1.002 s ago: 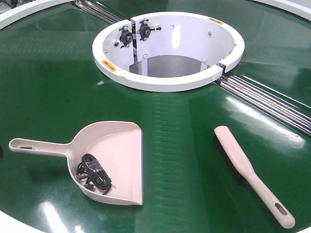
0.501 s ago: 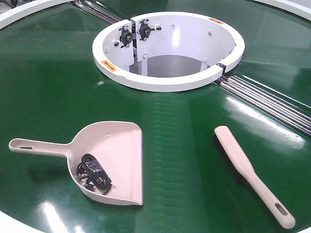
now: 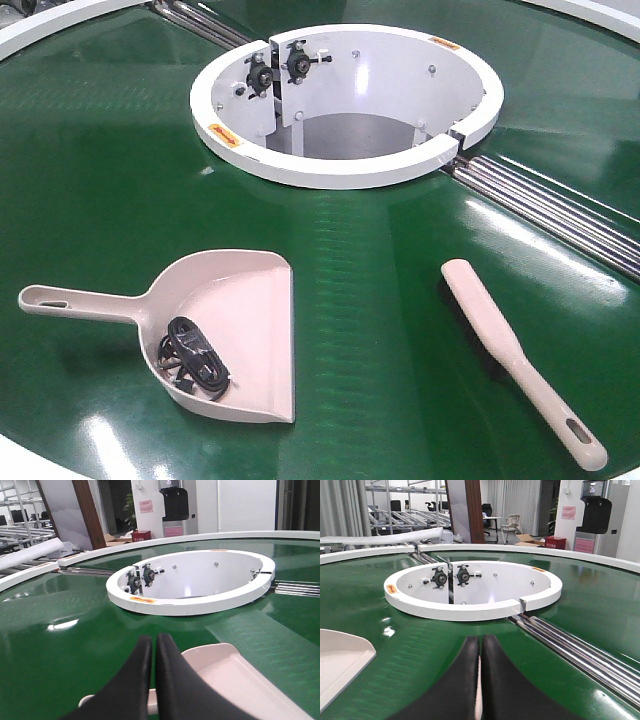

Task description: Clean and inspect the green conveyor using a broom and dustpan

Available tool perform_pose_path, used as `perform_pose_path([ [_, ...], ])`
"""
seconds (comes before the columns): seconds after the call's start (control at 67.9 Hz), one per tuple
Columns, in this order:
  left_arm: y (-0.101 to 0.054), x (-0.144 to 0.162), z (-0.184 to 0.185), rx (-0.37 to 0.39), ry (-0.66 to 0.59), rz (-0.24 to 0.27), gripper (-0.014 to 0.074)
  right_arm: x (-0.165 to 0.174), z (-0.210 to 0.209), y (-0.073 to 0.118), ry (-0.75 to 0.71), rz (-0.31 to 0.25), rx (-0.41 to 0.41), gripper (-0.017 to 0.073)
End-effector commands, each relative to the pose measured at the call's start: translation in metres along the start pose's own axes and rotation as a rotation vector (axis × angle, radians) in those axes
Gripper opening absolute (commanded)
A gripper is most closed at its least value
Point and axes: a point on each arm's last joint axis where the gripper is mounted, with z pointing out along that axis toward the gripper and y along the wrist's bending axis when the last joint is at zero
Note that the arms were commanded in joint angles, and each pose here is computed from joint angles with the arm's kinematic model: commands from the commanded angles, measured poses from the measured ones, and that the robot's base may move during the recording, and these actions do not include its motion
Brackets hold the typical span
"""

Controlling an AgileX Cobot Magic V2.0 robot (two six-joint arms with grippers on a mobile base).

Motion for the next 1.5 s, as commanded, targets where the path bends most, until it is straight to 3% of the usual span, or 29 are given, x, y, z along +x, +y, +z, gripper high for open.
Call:
perform_pose_path([
  [0.0,0.004,-0.016,0.000,-0.032,-0.083,-0.005,-0.0008,-0.015,0.000,-0.001,-0.084,0.000,0.015,-0.0009],
  [0.177,0.004,-0.015,0.000,-0.033,-0.085,-0.005,-0.0008,-0.015,0.000,-0.001,-0.084,0.000,0.015,-0.0009],
  [0.324,0.001,0.003,0.000,-0.018,-0.041,0.024,-0.0008,-0.015,0.000,-0.001,-0.084,0.000,0.015,-0.0009],
  [0.398,-0.002,0.016,-0.003,-0.006,-0.040,-0.028,-0.0008,-0.015,0.000,-0.001,-0.083,0.000,0.015,-0.0010],
  [0.471,-0.005,0.030,-0.007,-0.002,-0.064,-0.041,-0.0008,-0.015,0.000,-0.001,-0.083,0.000,0.015,-0.0010],
  [0.545,-0.006,0.050,-0.014,-0.039,-0.088,-0.106,-0.0008,-0.015,0.000,-0.001,-0.082,0.000,0.015,-0.0010],
  [0.619,-0.003,0.055,-0.018,-0.080,-0.022,-0.154,-0.0008,-0.015,0.000,-0.001,-0.080,0.000,0.015,-0.0010],
  [0.855,-0.003,0.062,-0.028,-0.125,0.000,-0.140,-0.0008,-0.014,0.000,-0.001,-0.076,0.000,0.014,-0.0010],
  [1.164,-0.002,0.062,-0.028,-0.130,-0.006,-0.231,-0.0008,-0.014,0.000,-0.001,-0.077,0.000,0.014,-0.0010],
  [1.488,-0.002,0.062,-0.028,-0.131,-0.005,-0.231,-0.0008,-0.014,0.000,-0.001,-0.077,0.000,0.014,-0.0010],
])
